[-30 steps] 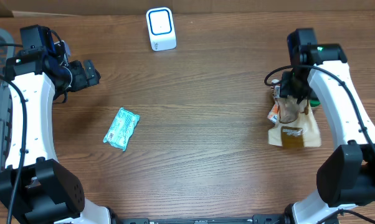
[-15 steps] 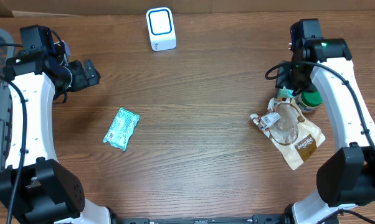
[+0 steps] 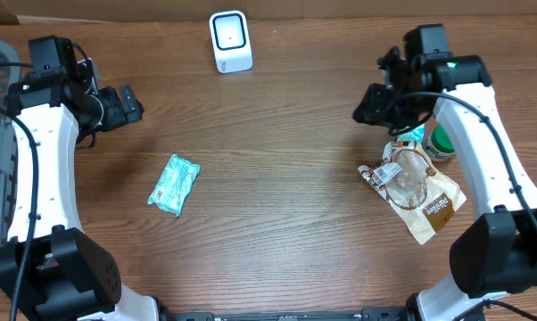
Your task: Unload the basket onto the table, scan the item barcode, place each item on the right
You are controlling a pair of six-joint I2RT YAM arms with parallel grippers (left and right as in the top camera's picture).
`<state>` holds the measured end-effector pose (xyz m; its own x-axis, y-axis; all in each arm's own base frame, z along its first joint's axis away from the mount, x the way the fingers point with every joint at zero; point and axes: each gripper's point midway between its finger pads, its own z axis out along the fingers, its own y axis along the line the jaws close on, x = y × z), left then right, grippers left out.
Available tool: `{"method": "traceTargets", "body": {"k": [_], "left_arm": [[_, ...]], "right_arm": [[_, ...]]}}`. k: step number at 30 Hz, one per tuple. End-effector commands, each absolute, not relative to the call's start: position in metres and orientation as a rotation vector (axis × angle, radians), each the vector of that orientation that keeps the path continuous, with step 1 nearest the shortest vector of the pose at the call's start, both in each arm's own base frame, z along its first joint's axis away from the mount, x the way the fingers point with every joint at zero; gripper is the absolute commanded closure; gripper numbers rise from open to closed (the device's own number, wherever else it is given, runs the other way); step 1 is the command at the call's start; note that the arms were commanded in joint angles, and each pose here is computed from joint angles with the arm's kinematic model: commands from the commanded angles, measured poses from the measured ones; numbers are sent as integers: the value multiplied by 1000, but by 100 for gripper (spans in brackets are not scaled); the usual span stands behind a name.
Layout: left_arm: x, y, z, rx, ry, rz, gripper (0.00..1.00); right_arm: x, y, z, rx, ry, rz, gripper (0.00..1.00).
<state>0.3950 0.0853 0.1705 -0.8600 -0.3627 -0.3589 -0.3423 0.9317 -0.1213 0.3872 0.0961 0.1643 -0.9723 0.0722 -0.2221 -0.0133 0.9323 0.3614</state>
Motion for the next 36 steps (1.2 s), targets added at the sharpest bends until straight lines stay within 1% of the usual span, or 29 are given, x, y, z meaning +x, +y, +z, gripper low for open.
{"method": "traceTargets", "body": {"k": [1, 6, 8, 14, 25, 30, 33, 34, 35, 36], "left_arm": [[397, 85, 173, -494, 2702, -67, 0], [397, 85, 173, -494, 2702, -67, 1], [397, 85, 173, -494, 2702, -67, 0], [397, 85, 173, -494, 2702, -67, 1], [407, 85, 177, -493, 2659, -83, 0], [400, 57, 176, -583, 2681, -324, 0], [397, 54, 175, -581, 2696, -341, 0], [395, 53, 174, -560, 2709, -338, 11], [393, 53, 172, -524, 2723, -332, 31], [391, 53, 169, -494, 2739, -322, 48]], "right_arm": [[383, 112, 157, 35, 2867, 602, 66], [386, 116, 146, 127, 2857, 629, 66], [387, 115, 142, 127, 2855, 616, 60], [385, 104, 123, 147, 2878, 523, 57], [384, 104, 118, 148, 2879, 523, 55], [384, 104, 118, 148, 2879, 523, 55], [384, 104, 118, 148, 2879, 524, 55], [384, 104, 118, 148, 2879, 524, 55], [384, 104, 117, 148, 2879, 524, 55], [383, 104, 117, 148, 2880, 524, 55]]}}
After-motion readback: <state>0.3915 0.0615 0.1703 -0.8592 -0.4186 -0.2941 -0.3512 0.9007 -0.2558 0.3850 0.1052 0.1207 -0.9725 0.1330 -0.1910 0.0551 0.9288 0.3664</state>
